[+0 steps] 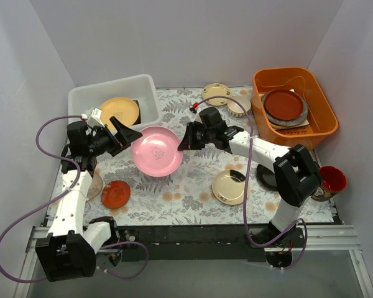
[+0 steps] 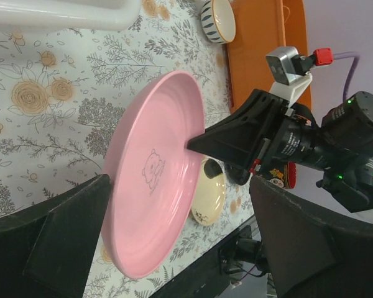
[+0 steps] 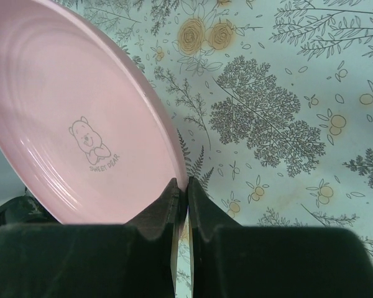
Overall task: Place the plates into the plastic bin on the countertop
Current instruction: Place the plate in the plastic bin.
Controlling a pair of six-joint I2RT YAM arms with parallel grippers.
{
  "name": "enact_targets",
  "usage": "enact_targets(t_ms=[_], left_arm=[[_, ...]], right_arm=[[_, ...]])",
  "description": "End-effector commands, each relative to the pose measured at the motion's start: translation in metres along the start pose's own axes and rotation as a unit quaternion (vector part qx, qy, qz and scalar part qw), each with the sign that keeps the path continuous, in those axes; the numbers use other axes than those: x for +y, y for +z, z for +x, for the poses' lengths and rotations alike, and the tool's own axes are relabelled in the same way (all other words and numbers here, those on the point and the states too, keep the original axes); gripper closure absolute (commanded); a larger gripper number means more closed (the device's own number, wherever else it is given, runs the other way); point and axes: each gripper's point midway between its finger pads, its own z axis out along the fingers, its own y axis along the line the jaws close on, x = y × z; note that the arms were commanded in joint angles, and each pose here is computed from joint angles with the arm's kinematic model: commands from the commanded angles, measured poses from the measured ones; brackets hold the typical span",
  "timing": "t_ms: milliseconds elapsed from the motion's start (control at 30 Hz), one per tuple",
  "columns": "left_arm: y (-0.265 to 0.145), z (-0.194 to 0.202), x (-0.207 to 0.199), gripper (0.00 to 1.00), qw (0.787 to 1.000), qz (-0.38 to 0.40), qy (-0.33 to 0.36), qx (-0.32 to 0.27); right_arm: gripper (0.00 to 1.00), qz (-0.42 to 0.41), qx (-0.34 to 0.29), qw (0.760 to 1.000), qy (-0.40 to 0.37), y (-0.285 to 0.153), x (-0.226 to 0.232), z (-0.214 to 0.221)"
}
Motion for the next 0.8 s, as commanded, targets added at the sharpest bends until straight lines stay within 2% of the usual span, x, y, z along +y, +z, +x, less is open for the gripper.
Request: enact_targets(t_ms=[0, 433, 633, 700, 767], left_arm=[[-0.001, 0.011, 0.004, 0.07, 0.999, -0.024, 0.020, -0.006], [0.010, 0.040, 0.013, 0.18, 0.999, -0.023, 0.001, 0.030], [0.013, 0.045, 0.012, 0.35, 0.999, -0.011, -0.001, 0.030], [0.014, 0.046, 0.012, 0.47, 0.999, -0.008, -0.002, 0.033], [0.015, 0.046, 0.013, 0.55, 0.999, -0.007, -0.002, 0.036]], right_arm=[[0.99, -0.020, -0.044, 0.999, -0.025, -0.024, 0.020, -0.030], [0.99, -0.045, -0.066, 0.996, -0.037, -0.038, 0.038, -0.045], [0.99, -0.054, -0.072, 0.995, -0.040, -0.044, 0.046, -0.049], [0.99, -0.056, -0.074, 0.995, -0.041, -0.046, 0.047, -0.050], [0.99, -0.057, -0.076, 0.995, -0.041, -0.047, 0.048, -0.050]])
